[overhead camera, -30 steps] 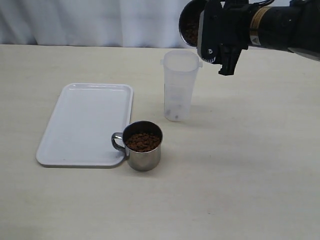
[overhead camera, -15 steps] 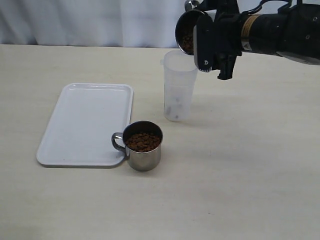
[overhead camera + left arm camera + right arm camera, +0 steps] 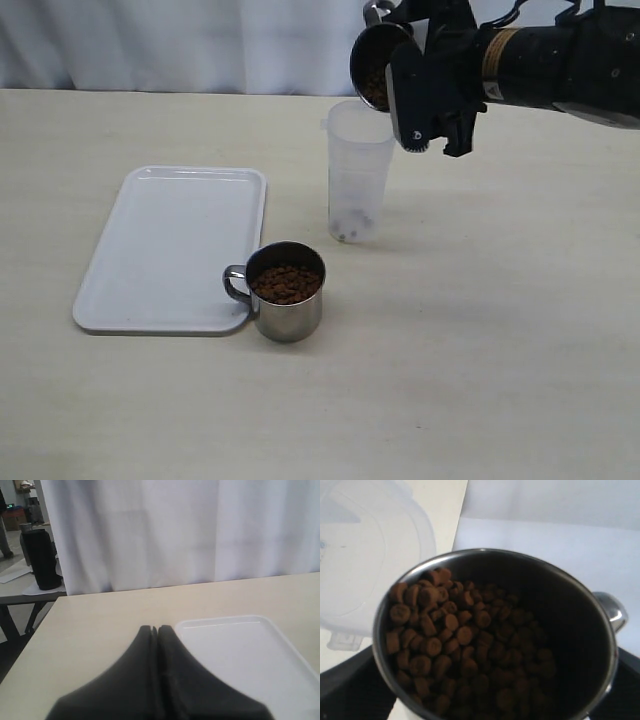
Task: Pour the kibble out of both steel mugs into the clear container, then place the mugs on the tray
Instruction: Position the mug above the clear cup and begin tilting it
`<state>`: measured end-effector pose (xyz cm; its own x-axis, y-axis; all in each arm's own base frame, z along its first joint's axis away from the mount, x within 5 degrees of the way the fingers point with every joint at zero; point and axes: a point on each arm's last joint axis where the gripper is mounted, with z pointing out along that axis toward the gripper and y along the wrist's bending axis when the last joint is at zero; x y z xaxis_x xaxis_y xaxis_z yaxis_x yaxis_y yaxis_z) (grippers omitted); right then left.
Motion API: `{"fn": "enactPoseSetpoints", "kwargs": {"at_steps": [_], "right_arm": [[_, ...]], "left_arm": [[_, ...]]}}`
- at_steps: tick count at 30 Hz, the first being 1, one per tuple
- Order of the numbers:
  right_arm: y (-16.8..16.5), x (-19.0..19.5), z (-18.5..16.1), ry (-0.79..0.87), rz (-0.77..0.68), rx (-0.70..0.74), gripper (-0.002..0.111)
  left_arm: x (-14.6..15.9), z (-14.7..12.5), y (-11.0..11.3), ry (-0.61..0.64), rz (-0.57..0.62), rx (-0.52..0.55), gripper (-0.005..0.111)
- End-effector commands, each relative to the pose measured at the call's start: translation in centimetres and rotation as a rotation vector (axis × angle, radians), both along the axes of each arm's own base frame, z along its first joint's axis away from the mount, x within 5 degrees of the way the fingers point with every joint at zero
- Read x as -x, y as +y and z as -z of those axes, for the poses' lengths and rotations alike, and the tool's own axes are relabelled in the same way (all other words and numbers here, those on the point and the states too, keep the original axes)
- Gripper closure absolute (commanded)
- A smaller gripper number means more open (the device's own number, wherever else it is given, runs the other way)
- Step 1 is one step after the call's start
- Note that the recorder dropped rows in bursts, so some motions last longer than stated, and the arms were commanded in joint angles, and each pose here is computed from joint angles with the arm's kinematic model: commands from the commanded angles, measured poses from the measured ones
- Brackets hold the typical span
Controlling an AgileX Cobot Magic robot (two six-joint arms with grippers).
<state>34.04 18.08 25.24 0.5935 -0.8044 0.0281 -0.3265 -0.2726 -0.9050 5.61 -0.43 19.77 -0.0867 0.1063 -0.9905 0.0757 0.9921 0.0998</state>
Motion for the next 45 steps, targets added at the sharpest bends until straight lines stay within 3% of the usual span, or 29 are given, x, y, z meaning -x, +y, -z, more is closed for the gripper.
{"fn": "enactPoseSetpoints", "kwargs": {"at_steps": [1,15,45], "right_arm": [[0.2,0.1,-0.7,-0.05,-0.037,0.022,0.104],[0.8,-0.8,-1.5,-0.067,-0.033,-0.031,0.104],[0.3,-1.1,0.2,-0.067,-0.023,0.112,0.104]], "left_arm": [[0.0,0.0,0.0,-0.007,0.007,0.007,0.107],[0.0,0.0,0.0,-0.007,0.007,0.007,0.107],[0.0,0.0,0.0,-0.007,0.007,0.007,0.107]]}}
